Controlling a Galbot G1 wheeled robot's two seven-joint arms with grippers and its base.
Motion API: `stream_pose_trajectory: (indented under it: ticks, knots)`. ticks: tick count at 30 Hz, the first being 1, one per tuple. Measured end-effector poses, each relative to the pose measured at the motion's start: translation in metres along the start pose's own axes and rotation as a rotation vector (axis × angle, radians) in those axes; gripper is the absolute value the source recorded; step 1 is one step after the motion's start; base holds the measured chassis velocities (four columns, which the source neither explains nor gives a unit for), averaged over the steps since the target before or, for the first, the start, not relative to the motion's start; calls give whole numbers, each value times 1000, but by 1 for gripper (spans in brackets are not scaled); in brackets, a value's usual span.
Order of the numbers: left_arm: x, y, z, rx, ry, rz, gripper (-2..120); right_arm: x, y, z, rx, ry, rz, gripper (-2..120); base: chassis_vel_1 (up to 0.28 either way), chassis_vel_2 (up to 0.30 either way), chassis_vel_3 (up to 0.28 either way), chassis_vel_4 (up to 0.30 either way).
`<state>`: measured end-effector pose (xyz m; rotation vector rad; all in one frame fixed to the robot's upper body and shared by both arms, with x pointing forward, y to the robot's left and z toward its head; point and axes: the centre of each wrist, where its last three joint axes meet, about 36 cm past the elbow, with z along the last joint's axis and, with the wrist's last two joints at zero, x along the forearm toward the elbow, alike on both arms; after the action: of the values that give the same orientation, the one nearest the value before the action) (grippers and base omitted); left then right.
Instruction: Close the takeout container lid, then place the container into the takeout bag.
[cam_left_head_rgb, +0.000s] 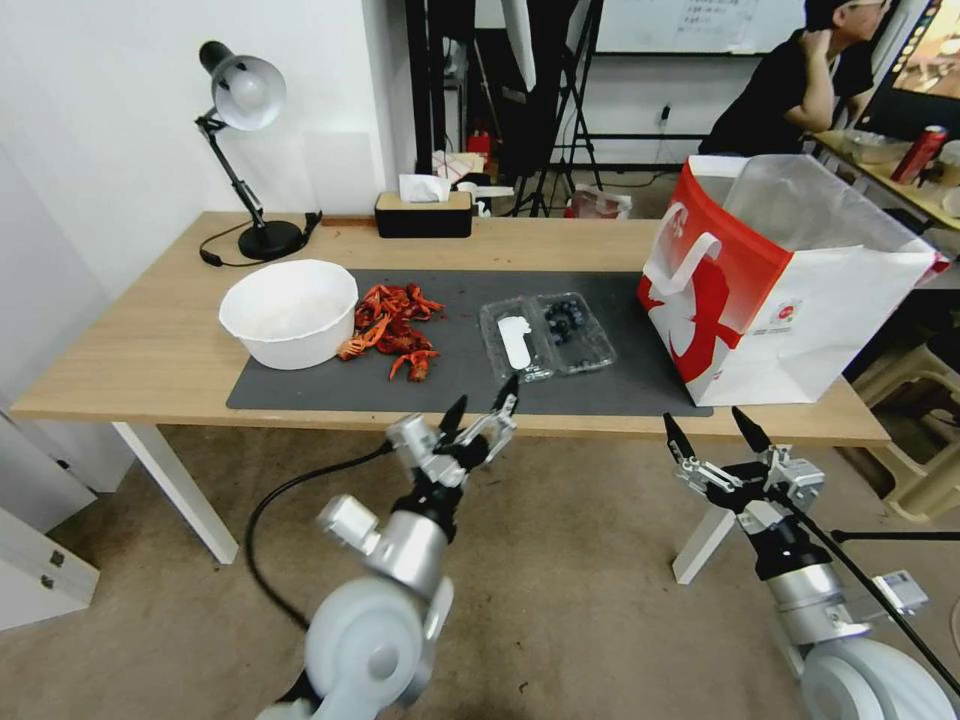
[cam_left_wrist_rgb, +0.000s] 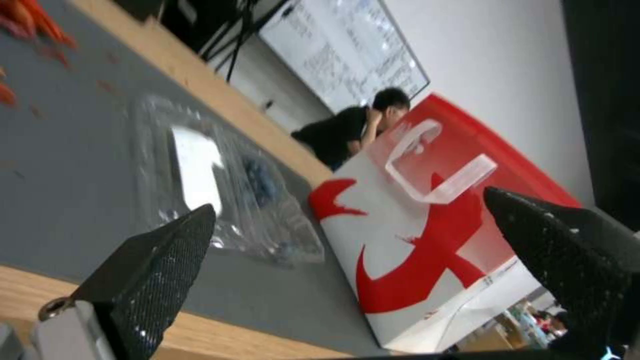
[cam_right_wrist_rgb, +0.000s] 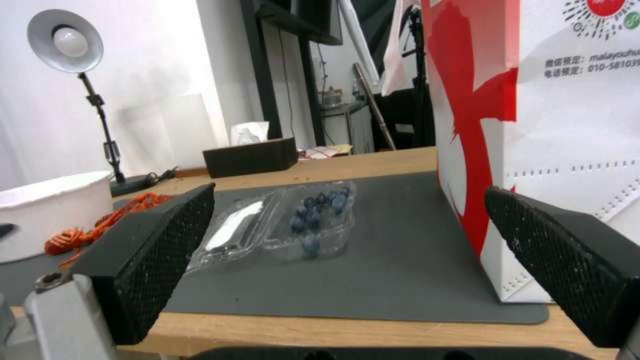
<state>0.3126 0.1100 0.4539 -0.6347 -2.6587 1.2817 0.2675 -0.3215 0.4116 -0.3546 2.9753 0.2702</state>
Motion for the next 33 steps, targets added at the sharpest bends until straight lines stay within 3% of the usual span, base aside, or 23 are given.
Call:
stream_pose_trajectory:
  ticks: [5,10,16,33]
  knots:
    - [-41,-13,1,69,102,-48,100,-3,2,-1,6,-2,10,100,0,0,0,0]
    - [-80,-24,-4,137,172,-19,100,-7,6,4,8,3,7,100,0,0,0,0]
    - [-105,-37,1,183,199,-28,100,-8,7,8,8,5,11,100,0,0,0,0]
    - [-156,-50,40,233,257,-115,100,-11,6,12,-3,-4,25,100,0,0,0,0]
